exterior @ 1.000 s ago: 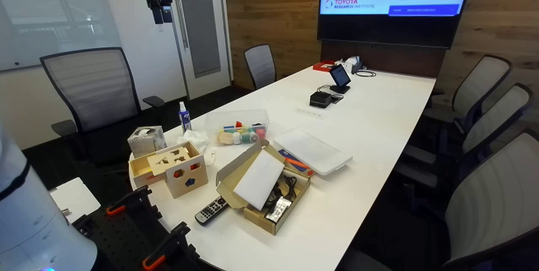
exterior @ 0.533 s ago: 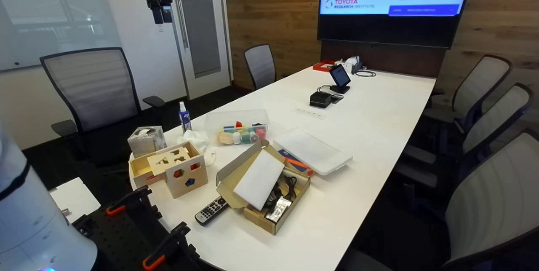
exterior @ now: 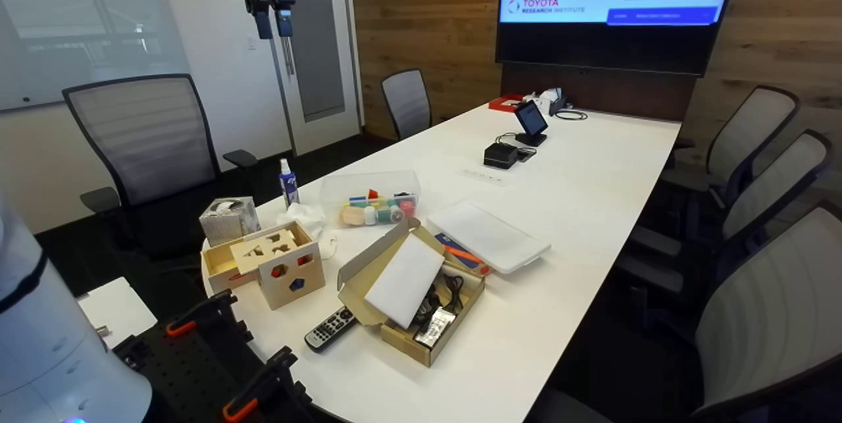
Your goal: Remove the charging cable from the box and put it on the table
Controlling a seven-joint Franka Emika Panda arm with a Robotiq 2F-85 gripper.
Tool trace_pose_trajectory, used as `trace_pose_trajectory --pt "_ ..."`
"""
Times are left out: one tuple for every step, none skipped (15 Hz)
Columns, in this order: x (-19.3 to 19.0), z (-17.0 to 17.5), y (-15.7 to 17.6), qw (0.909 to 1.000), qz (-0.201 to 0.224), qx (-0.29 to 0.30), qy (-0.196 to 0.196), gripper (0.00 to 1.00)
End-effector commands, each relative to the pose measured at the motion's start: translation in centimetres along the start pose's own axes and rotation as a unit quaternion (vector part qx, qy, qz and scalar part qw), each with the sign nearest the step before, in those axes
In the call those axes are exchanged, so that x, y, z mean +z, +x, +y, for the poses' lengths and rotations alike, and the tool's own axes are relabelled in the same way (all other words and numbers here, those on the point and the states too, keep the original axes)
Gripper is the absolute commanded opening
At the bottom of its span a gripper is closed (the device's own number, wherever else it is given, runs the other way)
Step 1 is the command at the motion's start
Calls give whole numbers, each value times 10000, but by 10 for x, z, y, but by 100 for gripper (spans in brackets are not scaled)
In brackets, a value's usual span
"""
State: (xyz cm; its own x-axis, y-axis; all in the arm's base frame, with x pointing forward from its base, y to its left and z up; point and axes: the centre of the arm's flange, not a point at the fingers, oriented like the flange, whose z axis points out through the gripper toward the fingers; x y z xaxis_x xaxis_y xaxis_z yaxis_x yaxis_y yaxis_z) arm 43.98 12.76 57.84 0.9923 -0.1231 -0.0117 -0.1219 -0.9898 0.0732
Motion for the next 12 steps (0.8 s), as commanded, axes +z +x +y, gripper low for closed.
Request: trace_pose_trajectory --pt "20 36 15 9990 -50 -443 -9 100" --pt "29 48 19 9977 -92 -670 25 100" --pt "39 60 24 9966 -118 -815 42 100" --pt "50 72 28 9955 -149 -930 69 100" --pt "64 84 33 9933 -176 -1138 87 100" --pt "78 94 36 9914 -194 -1290 126 100" --pt "95 103 38 9899 -174 -1395 164 100" --pt "111 111 41 9883 -136 -1506 215 100" --pt "130 119 42 9871 -83 -1581 251 100" --pt "149 127 43 9862 -35 -1633 265 100" --pt "169 134 45 9855 15 -1680 238 100" --pt "191 142 46 9849 72 -1710 241 100"
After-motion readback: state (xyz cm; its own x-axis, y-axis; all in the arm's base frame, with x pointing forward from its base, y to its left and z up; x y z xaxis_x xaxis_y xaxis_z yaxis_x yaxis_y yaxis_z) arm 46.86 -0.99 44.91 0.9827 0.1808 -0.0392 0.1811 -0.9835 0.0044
